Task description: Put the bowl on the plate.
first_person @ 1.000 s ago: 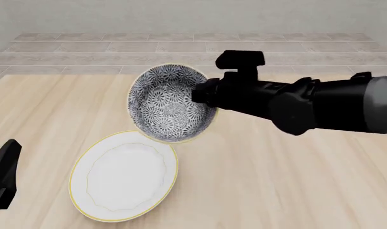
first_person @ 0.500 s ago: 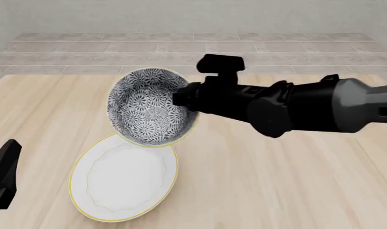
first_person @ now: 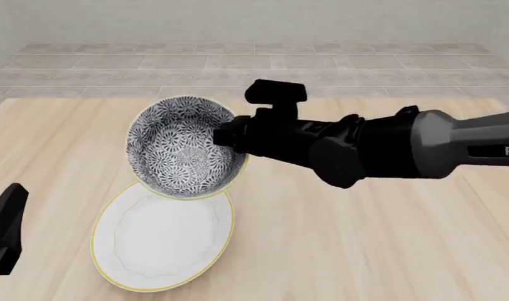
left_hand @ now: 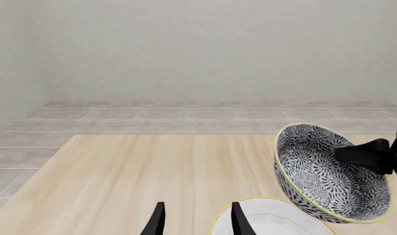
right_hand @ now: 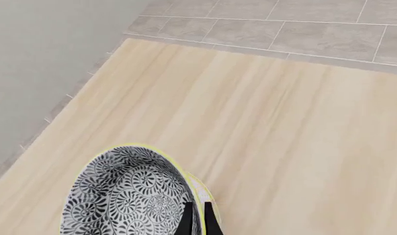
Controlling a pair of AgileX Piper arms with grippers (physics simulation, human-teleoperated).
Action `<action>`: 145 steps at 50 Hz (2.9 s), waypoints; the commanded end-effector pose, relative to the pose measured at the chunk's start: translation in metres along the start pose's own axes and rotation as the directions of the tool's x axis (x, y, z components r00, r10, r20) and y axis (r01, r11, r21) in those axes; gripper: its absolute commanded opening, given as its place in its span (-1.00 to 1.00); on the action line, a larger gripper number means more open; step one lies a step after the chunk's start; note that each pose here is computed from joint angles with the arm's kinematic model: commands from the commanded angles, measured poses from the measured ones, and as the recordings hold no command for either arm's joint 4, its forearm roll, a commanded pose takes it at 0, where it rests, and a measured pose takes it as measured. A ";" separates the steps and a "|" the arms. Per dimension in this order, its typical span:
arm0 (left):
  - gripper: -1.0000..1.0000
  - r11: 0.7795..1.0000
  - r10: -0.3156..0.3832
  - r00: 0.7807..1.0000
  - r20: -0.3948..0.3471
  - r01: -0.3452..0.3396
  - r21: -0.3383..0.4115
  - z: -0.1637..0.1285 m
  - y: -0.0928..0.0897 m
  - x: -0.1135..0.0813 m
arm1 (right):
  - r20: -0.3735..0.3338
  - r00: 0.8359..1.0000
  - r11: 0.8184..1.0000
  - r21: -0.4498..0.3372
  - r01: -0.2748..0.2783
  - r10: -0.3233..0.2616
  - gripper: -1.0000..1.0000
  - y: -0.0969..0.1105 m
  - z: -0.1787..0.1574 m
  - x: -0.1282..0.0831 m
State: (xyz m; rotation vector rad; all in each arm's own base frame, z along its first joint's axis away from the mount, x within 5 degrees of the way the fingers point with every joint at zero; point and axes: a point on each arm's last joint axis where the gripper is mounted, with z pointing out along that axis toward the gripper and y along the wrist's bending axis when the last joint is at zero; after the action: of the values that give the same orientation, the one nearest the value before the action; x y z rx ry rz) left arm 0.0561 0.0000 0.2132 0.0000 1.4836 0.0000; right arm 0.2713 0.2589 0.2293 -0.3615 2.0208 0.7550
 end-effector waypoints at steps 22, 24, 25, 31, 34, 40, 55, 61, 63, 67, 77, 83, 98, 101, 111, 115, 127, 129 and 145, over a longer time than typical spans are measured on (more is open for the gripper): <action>1.00 1.000 0.000 1.000 0.000 0.000 0.000 0.000 0.000 0.000 | -0.061 0.998 1.000 -0.022 -0.003 0.002 -1.00 0.016 0.024 0.016; 1.00 1.000 0.000 1.000 0.000 0.000 0.000 0.000 0.000 0.000 | -0.063 0.998 1.000 -0.022 -0.002 0.000 -1.00 0.016 0.025 0.017; 1.00 1.000 0.000 1.000 0.000 0.000 0.000 0.000 0.000 0.000 | -0.064 0.998 1.000 -0.021 -0.001 0.000 -1.00 0.016 0.026 0.017; 1.00 1.000 0.000 1.000 0.000 0.000 0.000 0.000 0.000 0.000 | -0.067 0.998 1.000 -0.021 0.002 -0.003 -1.00 0.016 0.028 0.017; 1.00 1.000 0.000 1.000 0.000 0.000 0.000 0.000 0.000 0.000 | -0.073 0.997 1.000 -0.020 0.004 -0.006 -1.00 0.016 0.030 0.019; 1.00 1.000 0.000 1.000 0.000 0.000 0.000 0.000 0.000 0.000 | -0.077 0.997 1.000 -0.020 0.004 -0.005 -1.00 0.016 0.033 0.021; 1.00 1.000 0.000 1.000 0.000 0.000 0.000 0.000 0.000 0.000 | -0.092 0.996 1.000 -0.024 0.001 -0.003 -1.00 0.019 0.040 0.028; 1.00 1.000 0.000 1.000 0.000 0.000 0.000 0.000 0.000 0.000 | -0.099 0.995 1.000 -0.027 0.004 -0.007 -1.00 0.020 0.042 0.030; 1.00 1.000 0.000 1.000 0.000 0.000 0.000 0.000 0.000 0.000 | -0.101 0.995 1.000 -0.027 0.002 -0.005 -1.00 0.020 0.043 0.031; 1.00 1.000 0.000 1.000 0.000 0.000 0.000 0.000 0.000 0.000 | -0.113 0.994 1.000 -0.027 0.000 -0.003 -1.00 0.020 0.046 0.038; 1.00 1.000 0.000 1.000 0.000 0.000 0.000 0.000 0.000 0.000 | -0.120 0.993 1.000 -0.020 -0.001 -0.001 -1.00 0.017 0.047 0.040; 1.00 1.000 0.000 1.000 0.000 0.000 0.000 0.000 0.000 0.000 | -0.124 0.992 1.000 -0.021 -0.003 0.000 -1.00 0.018 0.049 0.044; 1.00 1.000 0.000 1.000 0.000 0.000 0.000 0.000 0.000 0.000 | -0.135 0.991 1.000 -0.015 -0.012 0.010 -1.00 0.015 0.055 0.052; 1.00 1.000 0.000 1.000 0.000 0.000 0.000 0.000 0.000 0.000 | -0.137 0.990 1.000 -0.014 -0.012 0.010 -1.00 0.014 0.056 0.053; 1.00 1.000 0.000 1.000 0.000 0.000 0.000 0.000 0.000 0.000 | -0.146 0.989 1.000 -0.016 -0.014 0.012 -1.00 0.014 0.059 0.059; 1.00 1.000 0.000 1.000 0.000 0.000 0.000 0.000 0.000 0.000 | -0.150 0.989 1.000 -0.017 -0.016 0.013 -1.00 0.015 0.060 0.062; 1.00 1.000 0.000 1.000 0.000 0.000 0.000 0.000 0.000 0.000 | -0.150 0.989 1.000 -0.018 -0.020 0.017 -1.00 0.015 0.061 0.064; 1.00 1.000 0.000 1.000 0.000 0.000 0.000 0.000 0.000 0.000 | -0.150 0.988 1.000 -0.018 -0.021 0.018 -1.00 0.015 0.061 0.064; 1.00 1.000 0.000 1.000 0.000 0.000 0.000 0.000 0.000 0.000 | -0.163 0.986 1.000 -0.015 -0.024 0.021 -1.00 0.014 0.063 0.070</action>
State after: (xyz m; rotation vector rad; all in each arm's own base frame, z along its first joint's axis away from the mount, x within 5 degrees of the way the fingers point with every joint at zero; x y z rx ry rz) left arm 0.0561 0.0000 0.2132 0.0000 1.4836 0.0000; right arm 0.2682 0.3114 0.1510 -0.4473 2.1715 0.7653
